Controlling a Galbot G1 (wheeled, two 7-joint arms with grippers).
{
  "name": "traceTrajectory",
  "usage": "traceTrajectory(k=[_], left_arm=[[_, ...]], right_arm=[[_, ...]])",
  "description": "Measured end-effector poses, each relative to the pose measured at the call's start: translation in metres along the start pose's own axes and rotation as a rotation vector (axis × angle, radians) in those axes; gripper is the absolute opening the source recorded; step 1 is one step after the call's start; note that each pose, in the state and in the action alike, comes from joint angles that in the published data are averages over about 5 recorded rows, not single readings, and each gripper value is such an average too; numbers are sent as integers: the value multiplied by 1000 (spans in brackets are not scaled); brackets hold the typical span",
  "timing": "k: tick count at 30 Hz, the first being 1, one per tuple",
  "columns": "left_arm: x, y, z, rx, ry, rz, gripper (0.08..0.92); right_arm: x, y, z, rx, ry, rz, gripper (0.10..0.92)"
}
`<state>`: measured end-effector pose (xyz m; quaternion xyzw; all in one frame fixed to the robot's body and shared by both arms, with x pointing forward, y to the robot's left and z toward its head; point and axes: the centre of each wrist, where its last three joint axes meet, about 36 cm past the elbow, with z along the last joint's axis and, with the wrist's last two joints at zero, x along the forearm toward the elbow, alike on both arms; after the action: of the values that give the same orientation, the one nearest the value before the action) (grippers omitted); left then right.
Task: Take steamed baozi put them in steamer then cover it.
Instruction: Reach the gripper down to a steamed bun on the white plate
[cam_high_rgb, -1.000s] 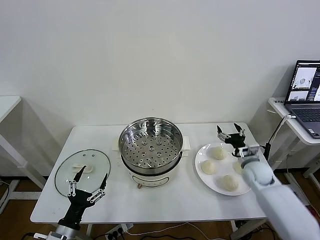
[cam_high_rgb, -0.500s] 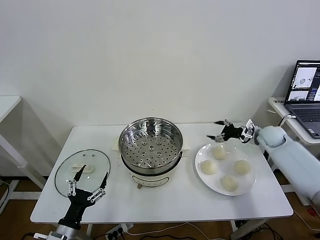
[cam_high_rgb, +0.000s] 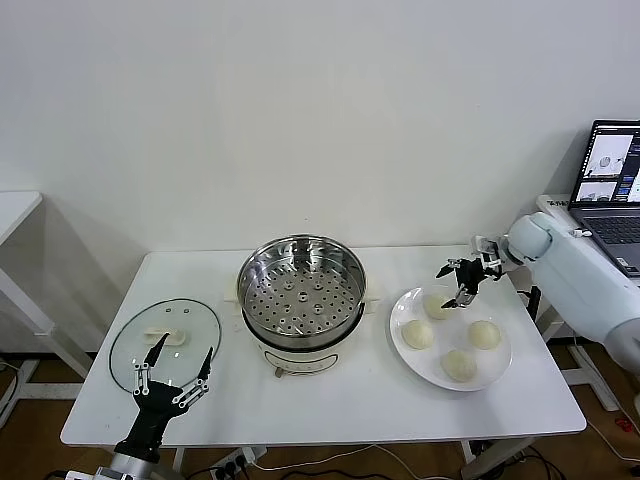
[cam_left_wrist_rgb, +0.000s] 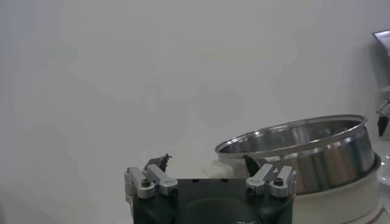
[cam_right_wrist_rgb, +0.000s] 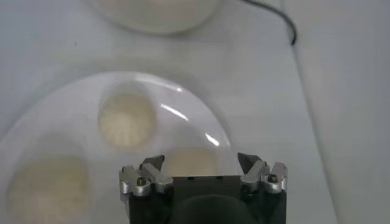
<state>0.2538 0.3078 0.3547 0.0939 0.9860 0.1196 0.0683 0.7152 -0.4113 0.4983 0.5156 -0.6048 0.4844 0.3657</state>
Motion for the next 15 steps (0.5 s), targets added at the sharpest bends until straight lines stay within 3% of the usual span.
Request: traceTrajectory(k=[15], left_arm=[[1,0,1,1,-3,-7,823]], right_arm=[[-41,-9,-17,21,103,-60,811]])
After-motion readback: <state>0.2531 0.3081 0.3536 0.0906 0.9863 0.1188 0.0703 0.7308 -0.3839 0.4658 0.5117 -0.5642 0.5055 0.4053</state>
